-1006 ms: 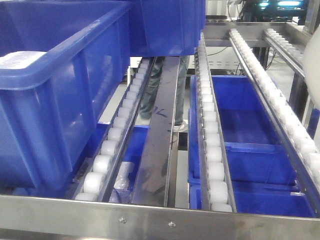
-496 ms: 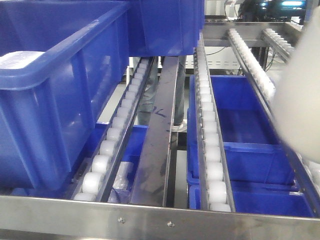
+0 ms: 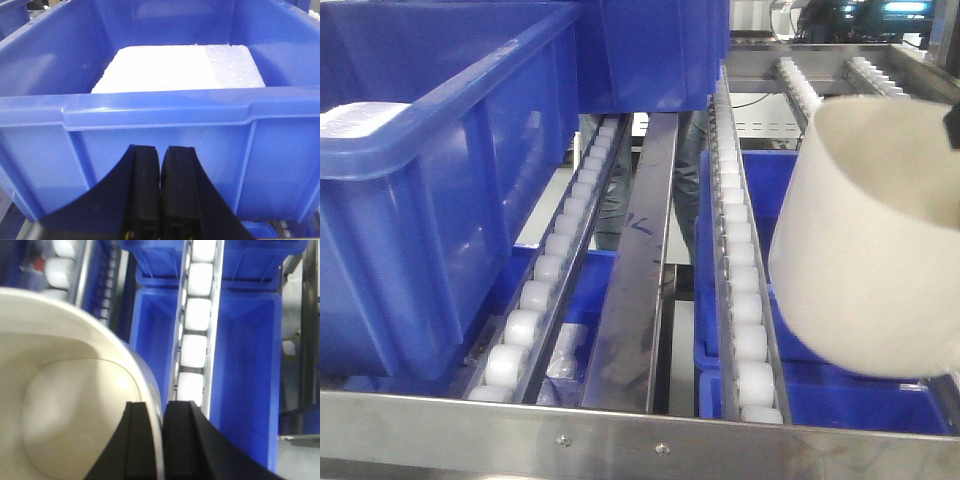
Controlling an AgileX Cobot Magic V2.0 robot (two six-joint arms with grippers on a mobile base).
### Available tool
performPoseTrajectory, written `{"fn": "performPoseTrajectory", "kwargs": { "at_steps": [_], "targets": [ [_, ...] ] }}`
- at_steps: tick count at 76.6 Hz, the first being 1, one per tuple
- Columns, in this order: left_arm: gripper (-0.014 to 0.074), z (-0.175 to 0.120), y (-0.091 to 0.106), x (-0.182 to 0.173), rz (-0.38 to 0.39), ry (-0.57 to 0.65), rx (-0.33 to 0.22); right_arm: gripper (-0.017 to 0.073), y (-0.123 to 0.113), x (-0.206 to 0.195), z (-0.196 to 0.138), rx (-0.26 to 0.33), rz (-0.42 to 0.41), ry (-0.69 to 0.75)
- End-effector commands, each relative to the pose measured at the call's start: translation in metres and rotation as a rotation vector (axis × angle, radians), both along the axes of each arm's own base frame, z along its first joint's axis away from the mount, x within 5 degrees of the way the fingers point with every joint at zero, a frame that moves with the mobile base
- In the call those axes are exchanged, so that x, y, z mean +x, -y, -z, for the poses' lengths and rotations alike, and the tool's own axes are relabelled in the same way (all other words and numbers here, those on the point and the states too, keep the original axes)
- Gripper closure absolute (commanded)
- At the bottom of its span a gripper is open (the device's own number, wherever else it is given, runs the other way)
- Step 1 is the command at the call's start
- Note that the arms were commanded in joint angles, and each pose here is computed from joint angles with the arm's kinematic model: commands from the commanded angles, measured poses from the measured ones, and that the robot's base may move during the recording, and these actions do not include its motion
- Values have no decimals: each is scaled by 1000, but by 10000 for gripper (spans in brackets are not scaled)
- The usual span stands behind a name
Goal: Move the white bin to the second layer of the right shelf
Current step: 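Lower the held white bin onto the roller shelf with the right gripper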
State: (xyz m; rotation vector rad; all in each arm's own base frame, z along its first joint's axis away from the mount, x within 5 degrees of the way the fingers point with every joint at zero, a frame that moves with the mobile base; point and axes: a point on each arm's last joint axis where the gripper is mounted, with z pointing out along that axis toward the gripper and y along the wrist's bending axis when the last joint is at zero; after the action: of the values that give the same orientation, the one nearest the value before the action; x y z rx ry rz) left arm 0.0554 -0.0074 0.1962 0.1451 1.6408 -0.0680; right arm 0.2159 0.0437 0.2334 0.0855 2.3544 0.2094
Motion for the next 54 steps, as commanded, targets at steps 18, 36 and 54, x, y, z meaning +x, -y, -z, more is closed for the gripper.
{"fn": "performPoseTrajectory", "kwargs": {
  "at_steps": [18, 36, 54],
  "targets": [
    [509, 4, 0, 1, 3, 62, -14, 528, -4, 19, -2, 25, 9, 58],
    [509, 4, 0, 1, 3, 62, -14, 295, -4, 19, -3, 33, 12, 64],
    [509, 4, 0, 1, 3, 62, -14, 173, -1, 6, -18, 35, -1, 138]
  ]
}}
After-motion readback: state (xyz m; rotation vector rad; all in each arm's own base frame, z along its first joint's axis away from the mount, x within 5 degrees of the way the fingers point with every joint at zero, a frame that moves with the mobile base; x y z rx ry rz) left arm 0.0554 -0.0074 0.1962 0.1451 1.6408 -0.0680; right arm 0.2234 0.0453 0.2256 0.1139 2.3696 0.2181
